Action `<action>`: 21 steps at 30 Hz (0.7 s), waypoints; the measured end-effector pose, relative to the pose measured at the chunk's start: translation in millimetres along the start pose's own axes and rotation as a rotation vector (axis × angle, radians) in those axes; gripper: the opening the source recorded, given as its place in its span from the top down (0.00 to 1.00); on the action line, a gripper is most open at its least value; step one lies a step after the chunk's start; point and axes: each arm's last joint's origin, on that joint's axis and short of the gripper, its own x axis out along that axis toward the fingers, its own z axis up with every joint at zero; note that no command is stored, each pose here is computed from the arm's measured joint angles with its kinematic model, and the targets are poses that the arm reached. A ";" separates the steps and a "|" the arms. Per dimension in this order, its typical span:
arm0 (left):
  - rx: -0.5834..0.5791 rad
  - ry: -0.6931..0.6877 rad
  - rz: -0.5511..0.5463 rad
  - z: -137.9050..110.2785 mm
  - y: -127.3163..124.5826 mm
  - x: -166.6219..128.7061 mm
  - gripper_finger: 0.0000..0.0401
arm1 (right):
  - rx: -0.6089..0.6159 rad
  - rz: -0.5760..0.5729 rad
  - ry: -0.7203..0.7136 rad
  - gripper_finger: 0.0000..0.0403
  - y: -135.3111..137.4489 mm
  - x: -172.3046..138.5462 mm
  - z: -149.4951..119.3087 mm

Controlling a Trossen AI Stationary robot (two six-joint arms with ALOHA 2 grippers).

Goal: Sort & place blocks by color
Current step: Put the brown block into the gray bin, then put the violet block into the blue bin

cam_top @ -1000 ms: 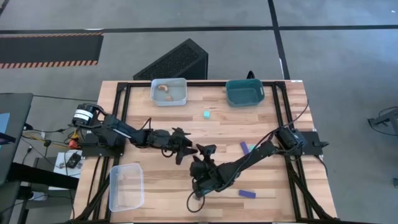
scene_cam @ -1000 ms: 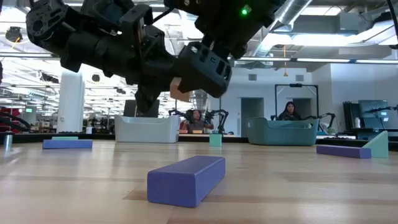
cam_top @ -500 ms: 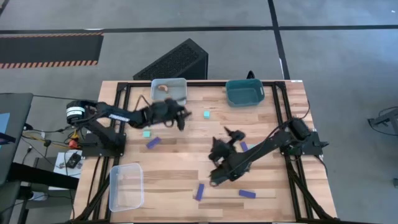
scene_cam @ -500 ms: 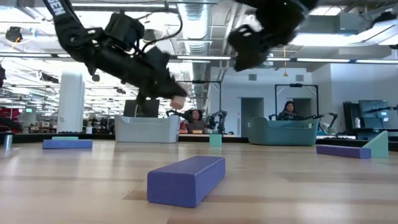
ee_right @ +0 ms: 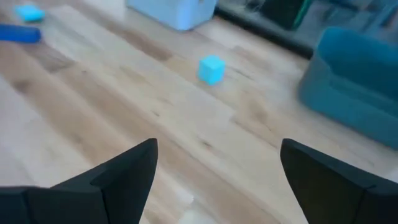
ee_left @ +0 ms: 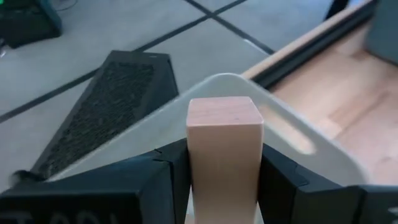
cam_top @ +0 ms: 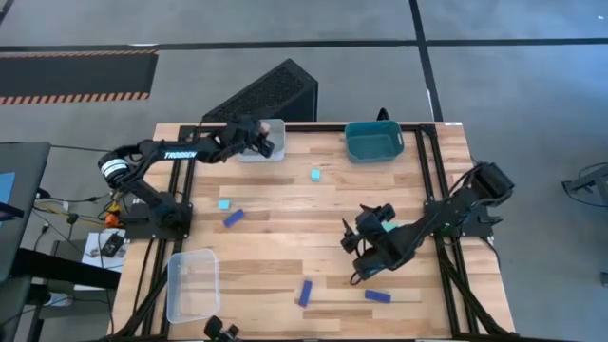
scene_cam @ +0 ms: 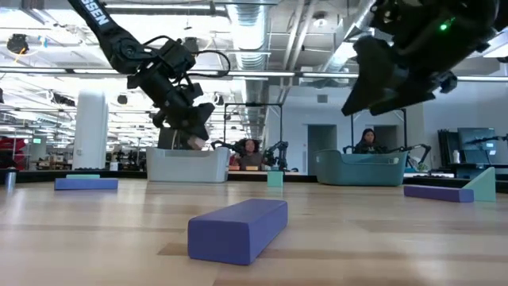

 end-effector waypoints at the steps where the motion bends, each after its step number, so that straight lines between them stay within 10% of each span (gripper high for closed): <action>1: -0.005 0.010 0.010 0.0 3.7 0.8 0.71 | 0.013 0.025 0.010 0.10 -0.1 -0.6 1.1; 12: -0.070 0.056 -0.060 -1.9 22.0 4.9 0.54 | -0.059 0.225 0.154 0.11 11.2 15.4 11.5; 21: -0.002 0.021 -0.065 1.2 21.7 5.0 0.37 | -0.197 0.176 0.139 0.11 3.7 38.7 23.8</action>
